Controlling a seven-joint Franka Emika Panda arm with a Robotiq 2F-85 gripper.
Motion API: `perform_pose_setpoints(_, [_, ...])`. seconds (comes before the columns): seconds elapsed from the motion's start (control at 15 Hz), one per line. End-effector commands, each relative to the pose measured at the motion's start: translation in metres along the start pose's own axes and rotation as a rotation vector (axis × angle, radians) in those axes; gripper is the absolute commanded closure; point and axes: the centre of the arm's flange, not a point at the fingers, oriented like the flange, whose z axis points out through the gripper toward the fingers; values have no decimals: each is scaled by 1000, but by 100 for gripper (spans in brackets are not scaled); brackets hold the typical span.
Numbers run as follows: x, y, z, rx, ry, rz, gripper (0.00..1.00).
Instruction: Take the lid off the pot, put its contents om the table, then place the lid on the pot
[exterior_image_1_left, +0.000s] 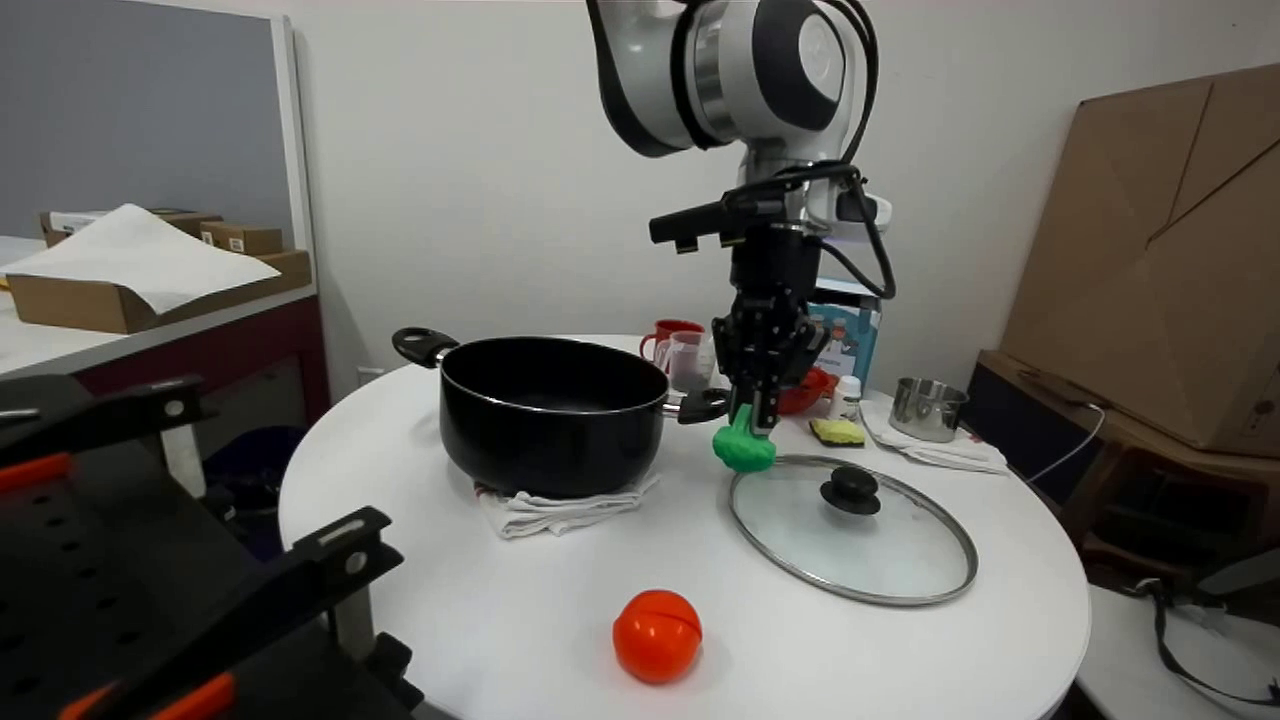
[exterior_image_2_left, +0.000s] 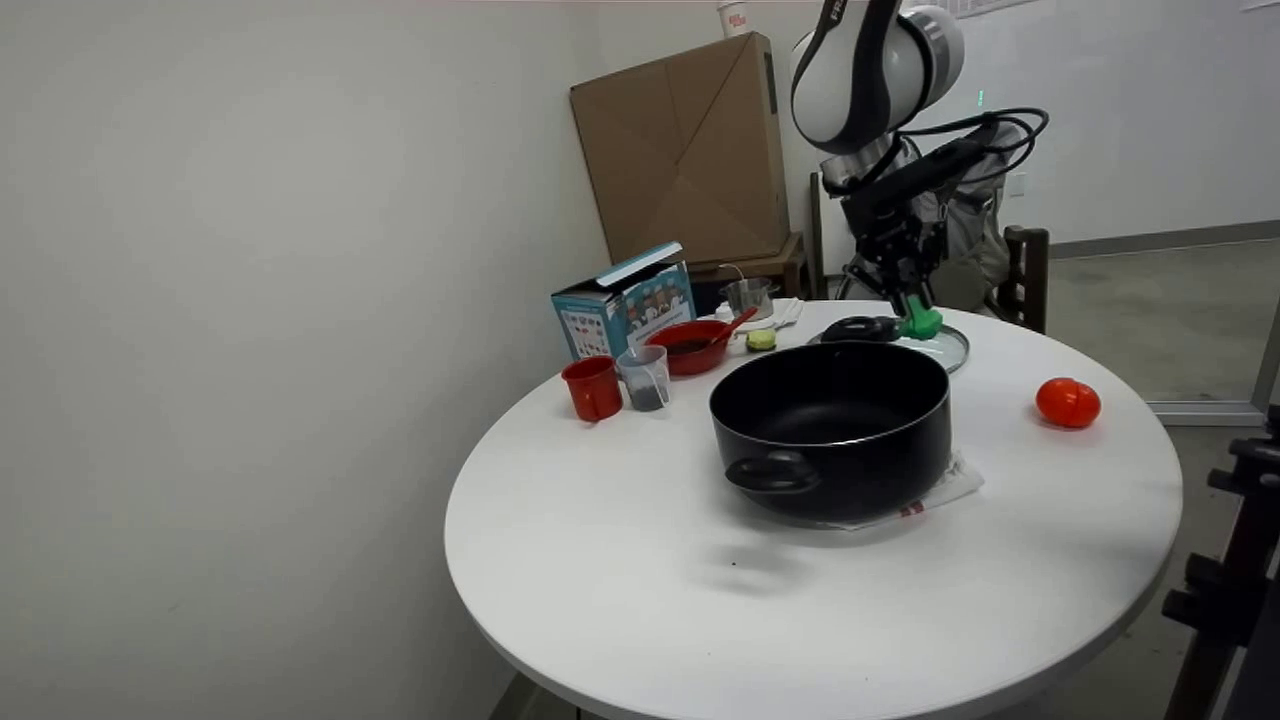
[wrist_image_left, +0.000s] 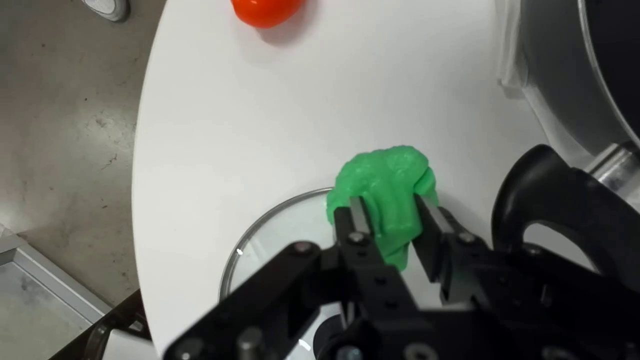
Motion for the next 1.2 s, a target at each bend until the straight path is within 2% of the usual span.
perform_pose_setpoints(0.0, [26, -8, 13, -31, -55, 4, 92])
perform_pose_setpoints(0.4, [-2, 6, 29, -27, -123, -11, 92])
perform_pose_setpoints(0.6, [-23, 5, 32, -42, -84, -90, 92])
perform_pose_setpoints(1.13, [-55, -8, 62, -59, 3, -309, 92])
